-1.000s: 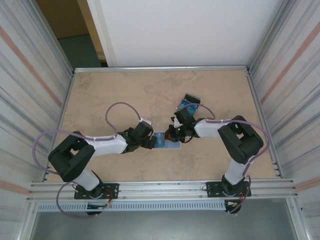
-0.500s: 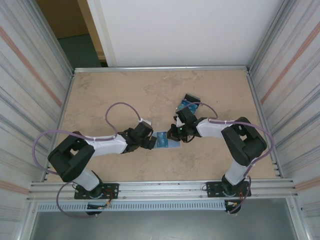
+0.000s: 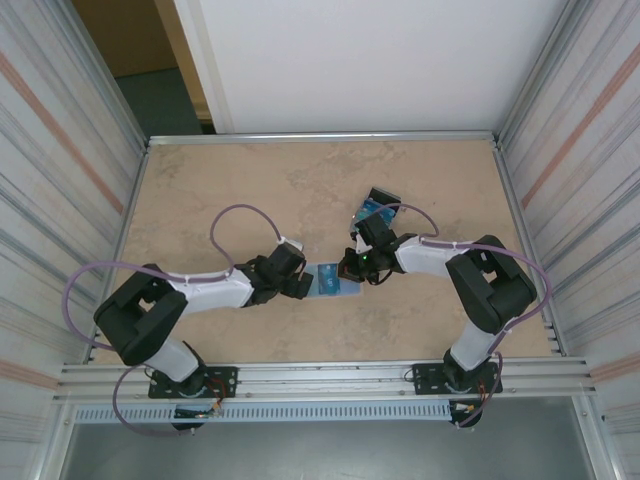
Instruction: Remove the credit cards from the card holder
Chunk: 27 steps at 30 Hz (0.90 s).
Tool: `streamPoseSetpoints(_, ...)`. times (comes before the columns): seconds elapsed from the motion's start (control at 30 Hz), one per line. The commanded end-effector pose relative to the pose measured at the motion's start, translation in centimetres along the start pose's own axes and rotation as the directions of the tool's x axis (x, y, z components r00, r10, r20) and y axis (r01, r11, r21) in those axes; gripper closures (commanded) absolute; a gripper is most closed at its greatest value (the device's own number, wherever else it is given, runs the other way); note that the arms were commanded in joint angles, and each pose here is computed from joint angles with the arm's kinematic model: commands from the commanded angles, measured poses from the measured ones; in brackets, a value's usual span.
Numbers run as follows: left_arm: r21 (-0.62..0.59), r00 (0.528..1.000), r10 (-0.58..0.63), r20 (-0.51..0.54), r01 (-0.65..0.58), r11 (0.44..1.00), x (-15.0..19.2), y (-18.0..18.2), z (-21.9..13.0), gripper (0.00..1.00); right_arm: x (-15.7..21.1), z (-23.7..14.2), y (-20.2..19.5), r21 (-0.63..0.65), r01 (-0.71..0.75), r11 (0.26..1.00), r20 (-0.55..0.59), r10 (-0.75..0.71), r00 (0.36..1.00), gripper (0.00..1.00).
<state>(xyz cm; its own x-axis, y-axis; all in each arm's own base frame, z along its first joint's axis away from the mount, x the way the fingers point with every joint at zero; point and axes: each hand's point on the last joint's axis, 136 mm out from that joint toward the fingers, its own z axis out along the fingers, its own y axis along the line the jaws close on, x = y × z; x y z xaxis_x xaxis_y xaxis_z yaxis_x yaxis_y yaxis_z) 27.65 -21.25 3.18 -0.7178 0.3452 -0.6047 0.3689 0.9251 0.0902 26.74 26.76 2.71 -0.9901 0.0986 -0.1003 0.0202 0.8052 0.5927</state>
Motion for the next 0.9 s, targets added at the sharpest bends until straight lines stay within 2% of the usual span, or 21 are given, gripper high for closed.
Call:
streamPoseSetpoints(0.0, 0.002, 0.998, 0.024, 0.055, -0.024, 1.000, -2.2, -0.2, -1.5, 0.01, -0.1, -0.9, 0.2, -0.001, 0.011, 1.000, 0.014, -0.011, 1.000, 1.00)
streamPoseSetpoints(0.3, 0.049, 0.989, 0.097, 0.110, -0.103, 0.993, -4.6, -1.9, -1.7, 0.01, -0.2, -0.8, 0.2, -0.005, 0.002, 1.000, 0.016, -0.002, 1.000, 1.00)
streamPoseSetpoints(0.87, 0.012, 0.969, 0.246, 0.037, -0.246, 0.969, -3.7, -3.7, 0.9, 0.01, -0.4, -1.4, 0.1, -0.007, -0.009, 1.000, 0.025, 0.009, 1.000, 1.00)
